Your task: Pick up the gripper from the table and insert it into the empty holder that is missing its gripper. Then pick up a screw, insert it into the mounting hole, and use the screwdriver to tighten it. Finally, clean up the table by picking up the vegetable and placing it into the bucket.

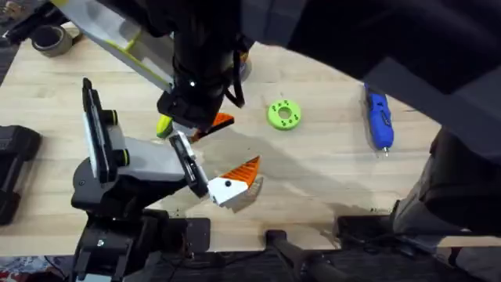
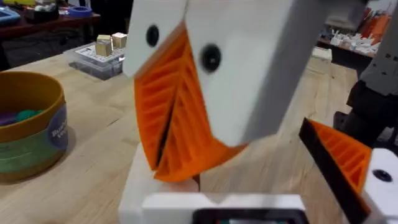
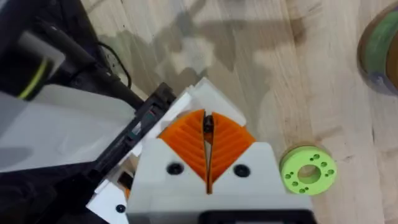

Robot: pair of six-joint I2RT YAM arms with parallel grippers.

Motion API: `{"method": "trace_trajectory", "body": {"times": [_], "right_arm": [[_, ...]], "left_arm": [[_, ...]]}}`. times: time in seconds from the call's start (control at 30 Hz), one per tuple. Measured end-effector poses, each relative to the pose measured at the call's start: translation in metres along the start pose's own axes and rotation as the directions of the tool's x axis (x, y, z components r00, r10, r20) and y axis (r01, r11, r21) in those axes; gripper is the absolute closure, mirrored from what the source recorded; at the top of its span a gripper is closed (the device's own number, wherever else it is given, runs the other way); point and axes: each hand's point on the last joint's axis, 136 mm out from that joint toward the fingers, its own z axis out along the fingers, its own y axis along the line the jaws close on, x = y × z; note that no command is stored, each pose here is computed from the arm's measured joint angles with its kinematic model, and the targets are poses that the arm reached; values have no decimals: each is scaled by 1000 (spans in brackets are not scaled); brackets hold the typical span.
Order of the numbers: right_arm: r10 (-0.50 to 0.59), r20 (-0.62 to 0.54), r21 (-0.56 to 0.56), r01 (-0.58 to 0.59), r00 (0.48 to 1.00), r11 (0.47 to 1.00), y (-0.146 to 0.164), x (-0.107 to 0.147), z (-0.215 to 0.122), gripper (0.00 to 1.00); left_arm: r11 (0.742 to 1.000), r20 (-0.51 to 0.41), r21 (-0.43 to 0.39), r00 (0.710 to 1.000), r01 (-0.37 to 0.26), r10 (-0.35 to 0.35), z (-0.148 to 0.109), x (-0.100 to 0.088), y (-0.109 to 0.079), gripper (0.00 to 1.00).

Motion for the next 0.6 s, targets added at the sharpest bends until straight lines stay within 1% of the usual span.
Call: {"method": "trace_trajectory", "body": {"times": [0.57,0.6], "right_arm": [[-3,-3,0,3,1000,1000,0,1,0,996],[-1,-4,0,1,1000,1000,0,1,0,953]], "left_arm": [[1000,0,0,1000,0,0,0,0,0,17],[1000,0,0,1000,0,0,0,0,0,17]]}}
